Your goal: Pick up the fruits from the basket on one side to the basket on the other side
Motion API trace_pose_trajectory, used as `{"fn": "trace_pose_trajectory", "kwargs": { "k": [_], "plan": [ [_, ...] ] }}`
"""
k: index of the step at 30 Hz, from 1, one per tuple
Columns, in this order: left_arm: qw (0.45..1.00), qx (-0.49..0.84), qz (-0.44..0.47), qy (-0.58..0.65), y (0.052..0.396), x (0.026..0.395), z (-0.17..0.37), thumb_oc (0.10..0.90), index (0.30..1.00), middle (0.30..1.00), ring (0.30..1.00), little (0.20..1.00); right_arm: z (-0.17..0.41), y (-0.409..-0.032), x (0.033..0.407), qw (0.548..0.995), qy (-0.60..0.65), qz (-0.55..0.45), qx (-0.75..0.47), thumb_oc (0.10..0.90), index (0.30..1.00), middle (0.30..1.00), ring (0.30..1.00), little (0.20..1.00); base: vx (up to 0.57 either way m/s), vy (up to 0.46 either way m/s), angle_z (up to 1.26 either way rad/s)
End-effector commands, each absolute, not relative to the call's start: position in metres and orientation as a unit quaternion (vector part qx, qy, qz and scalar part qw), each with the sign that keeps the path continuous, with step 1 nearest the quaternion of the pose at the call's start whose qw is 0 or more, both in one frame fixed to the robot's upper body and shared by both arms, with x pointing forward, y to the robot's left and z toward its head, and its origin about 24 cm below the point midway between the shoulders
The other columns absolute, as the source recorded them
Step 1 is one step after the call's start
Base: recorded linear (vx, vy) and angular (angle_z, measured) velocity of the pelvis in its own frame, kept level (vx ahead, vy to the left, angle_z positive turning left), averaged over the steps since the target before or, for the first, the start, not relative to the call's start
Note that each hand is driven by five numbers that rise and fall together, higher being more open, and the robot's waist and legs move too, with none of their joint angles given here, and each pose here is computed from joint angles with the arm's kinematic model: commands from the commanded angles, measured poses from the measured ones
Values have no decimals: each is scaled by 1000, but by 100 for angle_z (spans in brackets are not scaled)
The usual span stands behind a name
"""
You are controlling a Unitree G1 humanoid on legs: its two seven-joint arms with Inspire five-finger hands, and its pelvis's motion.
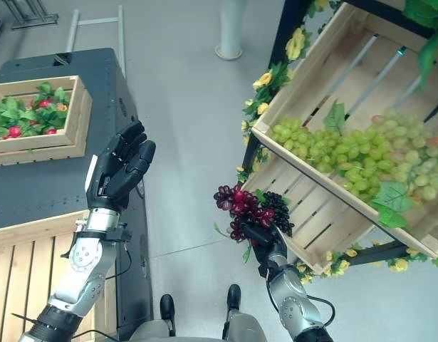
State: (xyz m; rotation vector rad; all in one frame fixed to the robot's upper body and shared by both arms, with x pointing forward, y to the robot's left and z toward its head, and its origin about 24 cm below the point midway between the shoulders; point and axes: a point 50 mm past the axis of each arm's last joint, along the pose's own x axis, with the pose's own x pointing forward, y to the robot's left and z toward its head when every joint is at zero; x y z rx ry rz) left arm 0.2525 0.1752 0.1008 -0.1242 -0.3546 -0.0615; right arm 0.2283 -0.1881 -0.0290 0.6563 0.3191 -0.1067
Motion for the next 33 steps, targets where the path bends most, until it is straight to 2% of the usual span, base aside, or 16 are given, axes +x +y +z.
{"fn": "trace_pose_trajectory", "kwargs": {
  "k": [1,20,25,33],
  "plan": [
    [944,-94,-71,-309,164,261,148,800,900,900,900,900,18,-208,257,920,-2,-95,379,400,300,300,300,300,9,-36,-8],
    [949,-111,-124,-268,157,265,144,800,900,900,900,900,25,-301,273,847,-47,-332,413,400,300,300,300,300,27,-31,4],
    [939,-112,-145,-291,151,272,159,800,900,900,900,900,63,-317,297,839,-108,-339,410,400,300,300,300,300,-86,-80,10],
    [928,-120,-166,-312,149,280,174,800,900,900,900,900,110,-335,315,820,-183,-351,414,400,300,300,300,300,-96,-58,9]
  ]
}}
